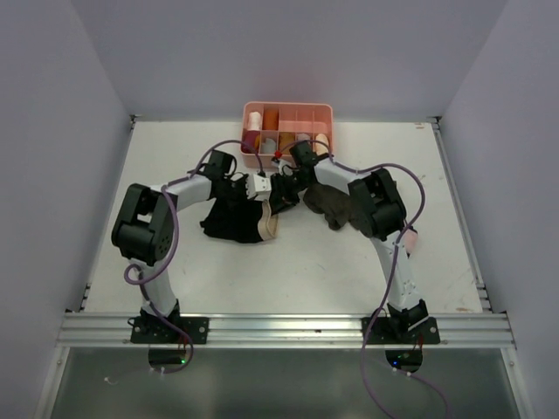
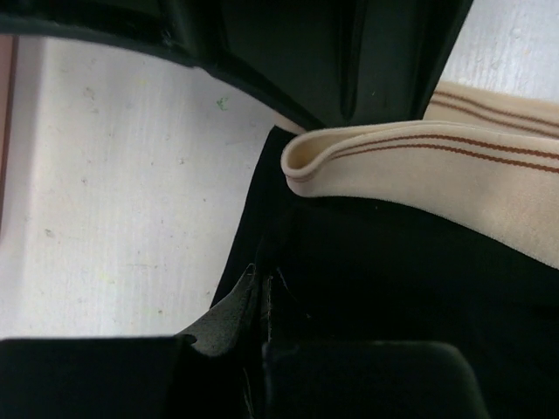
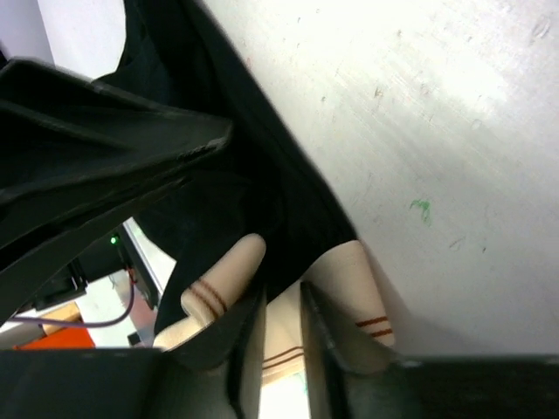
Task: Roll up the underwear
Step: Fold the underwear
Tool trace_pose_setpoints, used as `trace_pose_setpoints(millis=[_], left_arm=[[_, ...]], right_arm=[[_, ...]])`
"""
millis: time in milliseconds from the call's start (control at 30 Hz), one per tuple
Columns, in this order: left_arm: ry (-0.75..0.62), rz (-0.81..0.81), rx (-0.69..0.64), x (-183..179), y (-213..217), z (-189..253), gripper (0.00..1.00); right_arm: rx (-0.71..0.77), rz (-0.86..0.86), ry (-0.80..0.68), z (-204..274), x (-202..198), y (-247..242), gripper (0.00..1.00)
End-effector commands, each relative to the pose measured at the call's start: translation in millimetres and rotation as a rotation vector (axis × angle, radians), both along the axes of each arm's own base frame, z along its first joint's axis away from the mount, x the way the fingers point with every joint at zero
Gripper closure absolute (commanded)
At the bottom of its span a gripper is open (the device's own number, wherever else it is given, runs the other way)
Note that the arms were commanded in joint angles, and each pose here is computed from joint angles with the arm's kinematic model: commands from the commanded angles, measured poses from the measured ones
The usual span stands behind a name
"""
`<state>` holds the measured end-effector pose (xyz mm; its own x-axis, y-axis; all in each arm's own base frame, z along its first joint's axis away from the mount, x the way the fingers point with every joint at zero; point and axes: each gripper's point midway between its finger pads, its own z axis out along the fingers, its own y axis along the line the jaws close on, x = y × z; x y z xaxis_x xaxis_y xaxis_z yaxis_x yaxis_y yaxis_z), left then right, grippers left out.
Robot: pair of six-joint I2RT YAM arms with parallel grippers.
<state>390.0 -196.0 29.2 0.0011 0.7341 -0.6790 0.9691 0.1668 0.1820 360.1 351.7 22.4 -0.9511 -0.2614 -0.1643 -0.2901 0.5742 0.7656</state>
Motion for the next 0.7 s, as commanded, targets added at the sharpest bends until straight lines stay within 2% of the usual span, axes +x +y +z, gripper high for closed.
trace_pose_setpoints(millis=[0, 167, 333, 533, 667], left_arm=[[-0.037, 0.029, 0.002, 15.5, -2.5, 0.7, 1.0], [-0.001, 0.06, 0.023, 16.9, 0.8, -14.1, 1.0], [0.012, 0.083, 0.029, 22.7, 0.9, -19.3, 0.99], [0.018, 0.079, 0.029, 22.5, -1.1, -20.3, 0.93], [0.018, 0.079, 0.033, 22.1, -0.9, -20.2, 0.92]], right_arm=[[-0.049, -0.022, -0.092, 31.8, 14.7, -14.6, 0.69], [-0.091, -0.059, -0.118, 45.2, 27.5, -36.8, 0.54], [-0.08, -0.091, -0.08, 51.8, 29.1, -56.0, 0.53], [0.038, -0.131, -0.093, 78.3, 34.6, -45.5, 0.55], [0.036, -0.18, -0.072, 75.8, 44.6, -40.0, 0.55]])
